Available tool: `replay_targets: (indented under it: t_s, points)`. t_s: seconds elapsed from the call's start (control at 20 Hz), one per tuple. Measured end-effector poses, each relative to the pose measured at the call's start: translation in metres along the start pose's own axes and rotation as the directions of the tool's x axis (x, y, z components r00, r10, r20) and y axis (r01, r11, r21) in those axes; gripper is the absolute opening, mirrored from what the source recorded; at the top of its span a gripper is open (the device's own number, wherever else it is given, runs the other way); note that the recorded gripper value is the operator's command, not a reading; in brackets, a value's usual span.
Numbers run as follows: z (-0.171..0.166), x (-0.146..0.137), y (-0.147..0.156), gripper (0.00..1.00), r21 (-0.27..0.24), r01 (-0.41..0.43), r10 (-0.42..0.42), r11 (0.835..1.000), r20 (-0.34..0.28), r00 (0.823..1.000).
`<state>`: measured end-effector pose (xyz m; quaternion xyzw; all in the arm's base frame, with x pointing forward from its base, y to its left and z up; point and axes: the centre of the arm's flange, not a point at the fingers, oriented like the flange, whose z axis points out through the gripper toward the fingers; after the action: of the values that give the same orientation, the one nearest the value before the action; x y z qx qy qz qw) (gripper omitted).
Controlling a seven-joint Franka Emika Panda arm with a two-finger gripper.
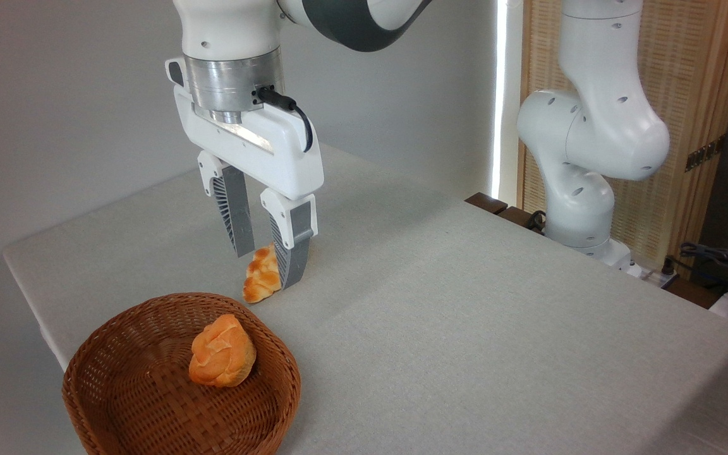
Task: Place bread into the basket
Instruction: 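Lower the open gripper around the small golden bread roll on the table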
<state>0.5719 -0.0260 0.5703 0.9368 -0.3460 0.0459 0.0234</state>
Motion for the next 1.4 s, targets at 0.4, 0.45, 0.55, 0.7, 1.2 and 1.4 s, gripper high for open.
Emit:
replay_targets:
  t_s: [0.4,0.45,0.55,0.7,1.2,1.4]
  points:
    - [0.001,-0.001,0.001,1.0,-0.008,-0.001,0.001,1.0,0.01,1.0]
    - [0.001,-0.001,0.001,1.0,-0.008,-0.001,0.001,1.0,0.01,1.0]
    - [0.001,-0.001,0.001,1.0,-0.008,-0.001,0.001,1.0,0.01,1.0]
    - [0.001,-0.001,0.001,1.0,-0.008,-0.001,0.001,1.0,0.01,1.0]
    - [0.005,0.001,0.004,1.0,-0.014,-0.006,0.006,1.0,0.016,1.0]
    - [0.023,0.007,0.019,1.0,-0.041,-0.031,0.033,0.999,0.043,0.999]
